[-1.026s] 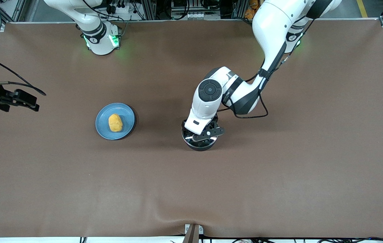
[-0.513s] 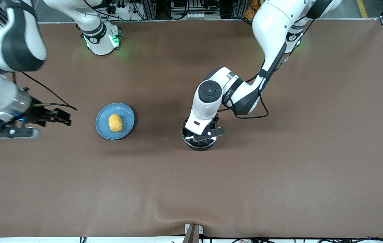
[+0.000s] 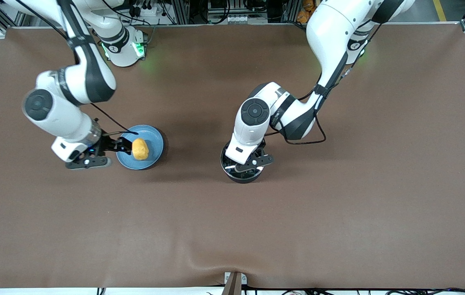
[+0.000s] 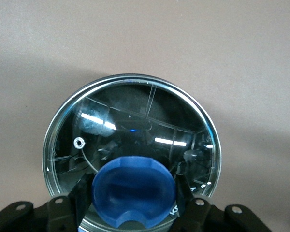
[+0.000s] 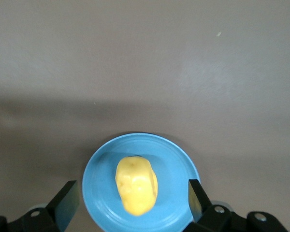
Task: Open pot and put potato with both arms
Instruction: 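Grasp the potato with the right gripper while the left gripper lifts the lid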
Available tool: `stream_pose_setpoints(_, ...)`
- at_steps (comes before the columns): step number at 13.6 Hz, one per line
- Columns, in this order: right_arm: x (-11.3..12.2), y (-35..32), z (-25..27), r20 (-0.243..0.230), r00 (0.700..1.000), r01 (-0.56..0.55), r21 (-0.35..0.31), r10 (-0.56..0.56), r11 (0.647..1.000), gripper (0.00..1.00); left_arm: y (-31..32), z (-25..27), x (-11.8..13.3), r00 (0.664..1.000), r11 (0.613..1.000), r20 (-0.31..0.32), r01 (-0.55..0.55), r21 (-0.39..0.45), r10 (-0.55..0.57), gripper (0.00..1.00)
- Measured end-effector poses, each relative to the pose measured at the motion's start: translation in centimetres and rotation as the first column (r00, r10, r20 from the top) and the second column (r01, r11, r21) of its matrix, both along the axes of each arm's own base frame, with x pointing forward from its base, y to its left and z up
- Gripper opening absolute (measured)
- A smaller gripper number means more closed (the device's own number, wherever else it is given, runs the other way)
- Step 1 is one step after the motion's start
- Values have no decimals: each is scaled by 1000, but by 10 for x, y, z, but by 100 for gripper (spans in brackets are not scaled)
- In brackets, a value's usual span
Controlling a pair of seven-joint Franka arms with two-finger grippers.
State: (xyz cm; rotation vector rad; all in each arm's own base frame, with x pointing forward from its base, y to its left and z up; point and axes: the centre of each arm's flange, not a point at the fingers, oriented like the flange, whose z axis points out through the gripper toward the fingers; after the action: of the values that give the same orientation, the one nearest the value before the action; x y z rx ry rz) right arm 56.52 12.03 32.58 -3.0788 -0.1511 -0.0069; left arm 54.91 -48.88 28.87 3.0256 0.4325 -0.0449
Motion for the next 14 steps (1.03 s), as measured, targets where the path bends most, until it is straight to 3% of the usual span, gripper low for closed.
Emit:
stream_pose_setpoints(1, -3, 2, -17, -8, 1000, -4, -1, 4, 1000, 100, 0, 1, 0, 1000, 1000, 1, 0, -1, 0, 68)
stream_pose_setpoints(2, -5, 4, -29, -18, 1000, -7, -2, 7, 1000, 100, 0, 1, 1, 1000, 1000, 2, 0, -2, 0, 67)
stream_pose_setpoints(9, -15, 9, -69, -70, 995, -66, -8, 65, 998, 100, 3, 6, -2, 999, 999, -35, 5, 36, -4, 67)
stream_pose_setpoints(14, -27, 4, -87, -105, 992, -75, -13, 73, 997, 100, 9, 40, -1, 999, 999, -29, 20, 42, -19, 67)
